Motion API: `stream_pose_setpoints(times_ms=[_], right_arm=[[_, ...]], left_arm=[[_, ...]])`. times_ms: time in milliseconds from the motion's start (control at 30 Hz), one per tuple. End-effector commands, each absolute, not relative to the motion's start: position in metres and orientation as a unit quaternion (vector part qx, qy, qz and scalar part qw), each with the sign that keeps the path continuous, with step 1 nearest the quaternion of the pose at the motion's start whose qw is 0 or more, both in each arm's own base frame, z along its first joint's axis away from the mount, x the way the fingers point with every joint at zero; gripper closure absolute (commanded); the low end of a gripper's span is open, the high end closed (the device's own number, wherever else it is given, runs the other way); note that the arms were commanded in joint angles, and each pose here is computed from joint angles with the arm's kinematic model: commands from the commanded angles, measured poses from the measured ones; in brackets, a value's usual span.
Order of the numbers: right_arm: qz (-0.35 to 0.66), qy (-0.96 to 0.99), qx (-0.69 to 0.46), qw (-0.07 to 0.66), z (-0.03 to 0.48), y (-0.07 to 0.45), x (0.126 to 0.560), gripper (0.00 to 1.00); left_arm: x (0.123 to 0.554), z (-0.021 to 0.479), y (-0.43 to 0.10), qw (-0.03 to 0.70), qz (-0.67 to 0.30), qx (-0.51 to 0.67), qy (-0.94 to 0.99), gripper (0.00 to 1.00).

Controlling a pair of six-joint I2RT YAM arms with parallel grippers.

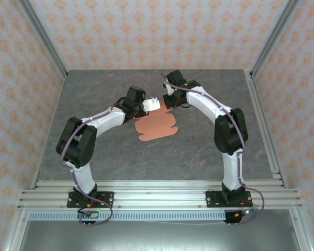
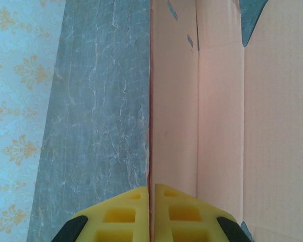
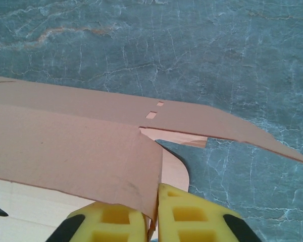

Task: Fold the paper box

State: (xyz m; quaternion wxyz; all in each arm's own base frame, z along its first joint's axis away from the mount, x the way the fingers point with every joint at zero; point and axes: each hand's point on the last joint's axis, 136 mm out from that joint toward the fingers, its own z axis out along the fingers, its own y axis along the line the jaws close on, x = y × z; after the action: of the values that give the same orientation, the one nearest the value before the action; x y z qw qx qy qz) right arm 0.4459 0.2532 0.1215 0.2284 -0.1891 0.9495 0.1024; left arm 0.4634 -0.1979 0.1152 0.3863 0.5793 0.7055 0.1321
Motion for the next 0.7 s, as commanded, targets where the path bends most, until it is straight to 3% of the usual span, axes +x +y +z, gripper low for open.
stream_pose_setpoints(times_ms=[0,67,133,200,367,500,667], right_arm=[[0.068,0.95,-0.145,0.267,0.13,0.233,0.459,0.94],[0.069,0.949,-0.134,0.277,0.132,0.232,0.46,0.99],[0.078,0.947,-0.127,0.285,0.133,0.233,0.46,1.0],[0.084,0.944,-0.127,0.291,0.134,0.235,0.46,1.0],[0.087,0.941,-0.15,0.291,0.132,0.237,0.457,1.0],[0.09,0.938,-0.165,0.293,0.132,0.239,0.455,1.0],[0.091,0.931,-0.171,0.308,0.138,0.238,0.455,1.0]], left_arm=[[0.459,0.11,-0.199,0.373,0.123,0.586,0.709,1.0],[0.458,0.11,-0.199,0.372,0.12,0.586,0.71,0.98],[0.455,0.113,-0.201,0.373,0.11,0.585,0.712,0.82],[0.451,0.115,-0.203,0.37,0.094,0.584,0.716,0.78],[0.438,0.137,-0.212,0.36,0.01,0.579,0.731,0.42],[0.427,0.171,-0.22,0.358,-0.088,0.566,0.738,0.22],[0.427,0.232,-0.219,0.407,-0.181,0.515,0.732,0.17]])
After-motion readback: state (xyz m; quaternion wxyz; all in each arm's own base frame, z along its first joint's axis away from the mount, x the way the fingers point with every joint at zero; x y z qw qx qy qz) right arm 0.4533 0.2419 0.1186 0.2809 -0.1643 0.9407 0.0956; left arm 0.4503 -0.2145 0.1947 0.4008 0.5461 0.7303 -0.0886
